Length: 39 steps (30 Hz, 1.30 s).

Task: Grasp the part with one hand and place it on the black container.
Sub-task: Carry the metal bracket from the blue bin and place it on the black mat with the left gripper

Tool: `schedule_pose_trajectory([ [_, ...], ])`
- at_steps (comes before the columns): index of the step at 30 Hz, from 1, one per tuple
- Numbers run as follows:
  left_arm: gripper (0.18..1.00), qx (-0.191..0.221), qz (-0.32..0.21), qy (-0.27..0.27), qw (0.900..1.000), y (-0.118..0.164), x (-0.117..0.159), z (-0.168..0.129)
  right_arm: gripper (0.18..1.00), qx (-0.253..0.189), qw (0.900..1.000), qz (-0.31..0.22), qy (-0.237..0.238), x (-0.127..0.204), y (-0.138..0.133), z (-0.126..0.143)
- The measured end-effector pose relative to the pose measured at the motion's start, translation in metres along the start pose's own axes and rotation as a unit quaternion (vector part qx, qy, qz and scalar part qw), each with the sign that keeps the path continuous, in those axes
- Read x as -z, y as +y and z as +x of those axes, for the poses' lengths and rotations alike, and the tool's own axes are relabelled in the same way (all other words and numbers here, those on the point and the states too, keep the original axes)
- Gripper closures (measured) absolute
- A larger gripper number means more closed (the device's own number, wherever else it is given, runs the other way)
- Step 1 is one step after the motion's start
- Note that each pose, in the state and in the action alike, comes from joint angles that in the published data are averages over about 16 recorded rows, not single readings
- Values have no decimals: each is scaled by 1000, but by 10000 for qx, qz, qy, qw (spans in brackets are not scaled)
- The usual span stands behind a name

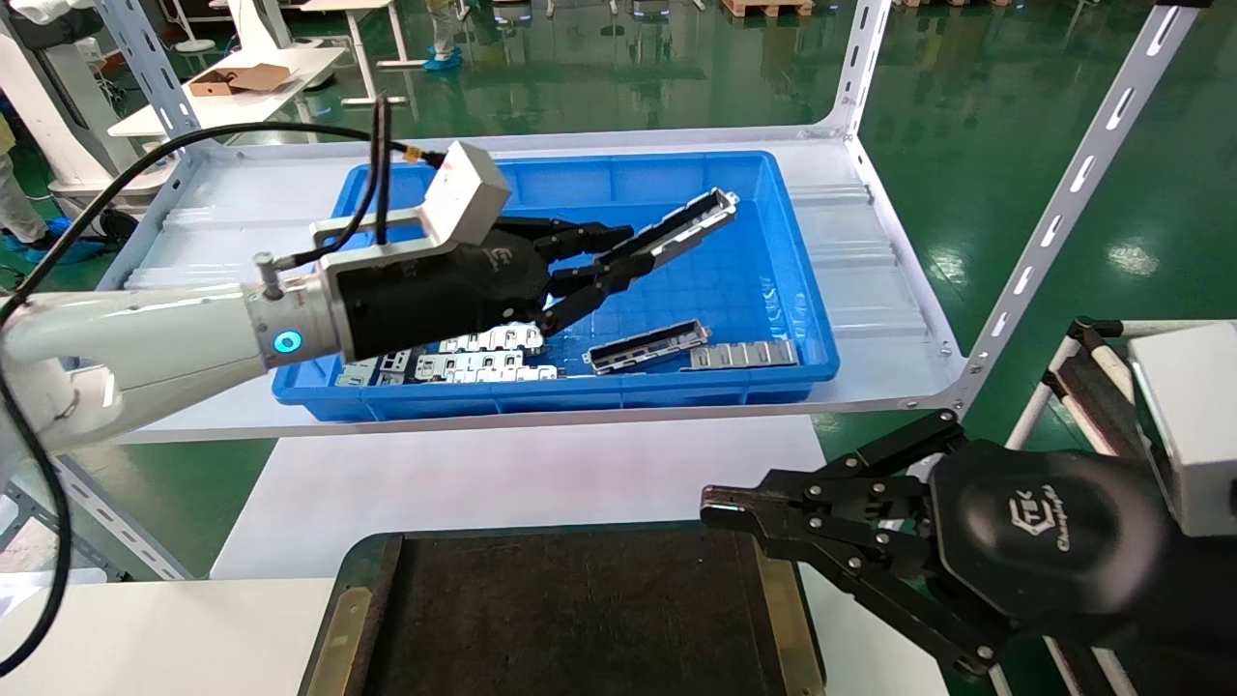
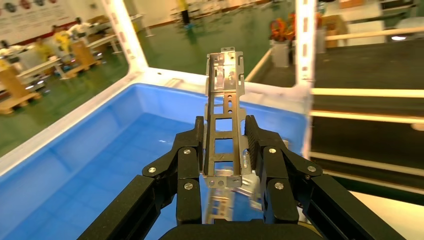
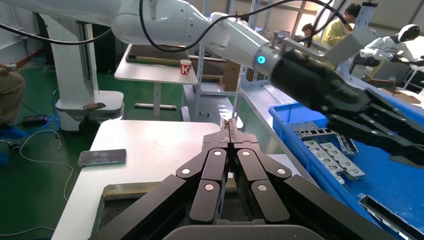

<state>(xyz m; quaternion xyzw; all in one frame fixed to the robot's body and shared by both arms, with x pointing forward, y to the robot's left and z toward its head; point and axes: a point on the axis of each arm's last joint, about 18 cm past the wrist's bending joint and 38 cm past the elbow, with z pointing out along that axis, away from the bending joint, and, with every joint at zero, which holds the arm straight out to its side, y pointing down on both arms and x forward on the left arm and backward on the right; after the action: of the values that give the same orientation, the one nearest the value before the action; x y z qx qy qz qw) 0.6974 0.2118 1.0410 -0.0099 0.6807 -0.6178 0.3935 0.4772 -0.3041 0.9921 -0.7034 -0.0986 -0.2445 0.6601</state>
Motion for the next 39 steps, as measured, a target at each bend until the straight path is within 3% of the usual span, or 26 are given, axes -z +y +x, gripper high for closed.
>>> schedule_pose_trajectory([
  [11,828,178,236,701,9971,8,35,33,988,0,10000,0,0,0,0,0],
  [21,828,391,170,1085,9932,29,61,82,988,0,10000,0,0,0,0,0],
  [39,828,1095,-597,510,9909,113,90,183,988,0,10000,0,0,0,0,0],
])
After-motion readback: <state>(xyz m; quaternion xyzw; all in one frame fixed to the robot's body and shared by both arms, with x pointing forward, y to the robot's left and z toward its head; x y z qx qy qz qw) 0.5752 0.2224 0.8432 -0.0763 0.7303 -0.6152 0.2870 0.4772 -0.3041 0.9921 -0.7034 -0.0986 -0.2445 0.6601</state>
